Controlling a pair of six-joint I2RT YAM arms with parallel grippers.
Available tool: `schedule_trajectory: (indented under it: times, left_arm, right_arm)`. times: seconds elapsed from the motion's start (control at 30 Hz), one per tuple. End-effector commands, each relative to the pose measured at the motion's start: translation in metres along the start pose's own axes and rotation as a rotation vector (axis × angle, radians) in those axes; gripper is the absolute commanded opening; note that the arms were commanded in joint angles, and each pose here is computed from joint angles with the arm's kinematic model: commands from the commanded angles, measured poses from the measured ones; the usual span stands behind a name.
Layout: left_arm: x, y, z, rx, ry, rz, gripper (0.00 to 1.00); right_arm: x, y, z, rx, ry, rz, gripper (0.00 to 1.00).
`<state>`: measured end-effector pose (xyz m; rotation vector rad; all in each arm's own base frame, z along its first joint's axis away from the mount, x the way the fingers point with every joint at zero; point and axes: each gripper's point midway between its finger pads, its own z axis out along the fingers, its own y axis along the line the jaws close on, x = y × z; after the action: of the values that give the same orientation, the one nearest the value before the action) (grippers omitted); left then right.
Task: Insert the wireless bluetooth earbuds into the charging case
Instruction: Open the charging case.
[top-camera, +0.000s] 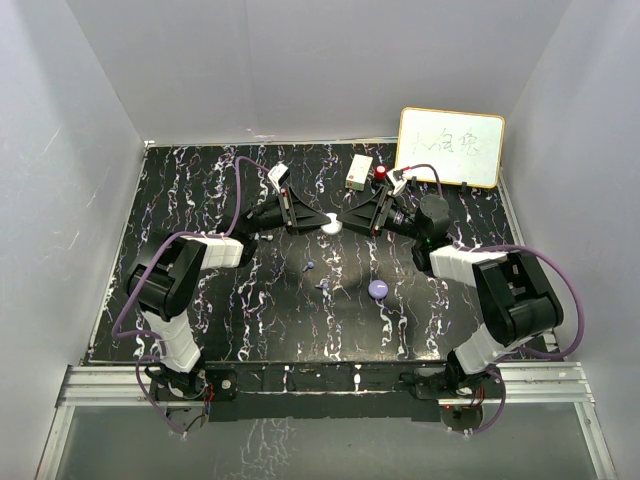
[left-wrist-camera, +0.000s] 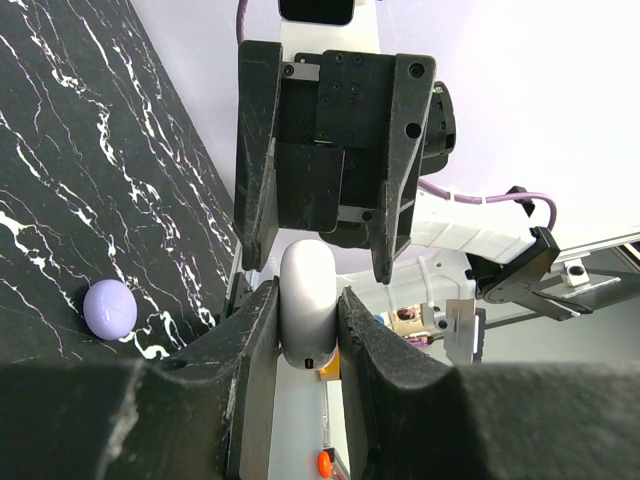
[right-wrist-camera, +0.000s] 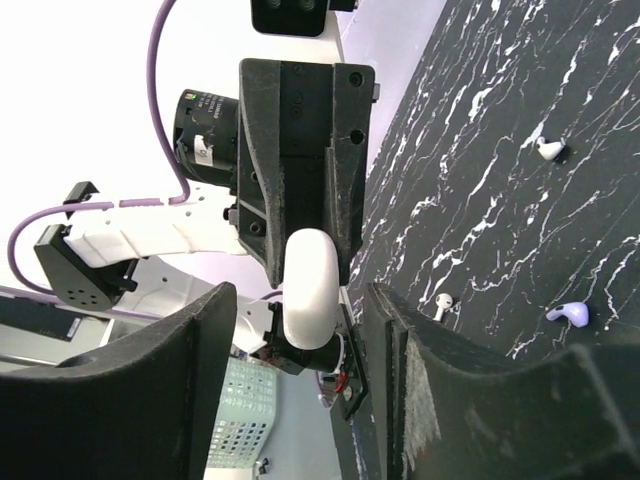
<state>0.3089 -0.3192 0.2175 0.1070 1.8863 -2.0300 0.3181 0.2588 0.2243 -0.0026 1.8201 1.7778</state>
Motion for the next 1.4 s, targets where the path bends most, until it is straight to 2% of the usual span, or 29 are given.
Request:
schedule_trajectory:
  times: [0.0,0.4,1.13,1.27,1.37]
  left_arm:
    - [-0.004,-0.0231,0.0041,0.067,0.008,0.082,0.0]
    - [-0.0035,-0.024,0.0058,0.07,0.011,0.082,0.0]
    - [-0.001,-0.0237,0.0058,0.072,0.015,0.082,0.0]
    - [-0.001,-0.0237,0.0058,0.072,0.015,0.082,0.0]
    - [-0.0005,-0.024,0.0054,0.072,0.016,0.081,0.0]
  right_arm:
    - [-0.0047,0.0184,0.0021,-0.078,-0.002,-0.049,0.49]
    - [-0.0024,0.0179,0.0034,-0.096,0.005,-0.034,0.42]
    - [0.0027,0.0165,0.0055,-0.102,0.017,-0.02,0.24]
    - [0.0027,0.0179,0.0053,-0.109,0.016,-0.021,0.23]
    - [0.0029,0.0194,0.0048,-0.117,0.017,-0.02,0.31]
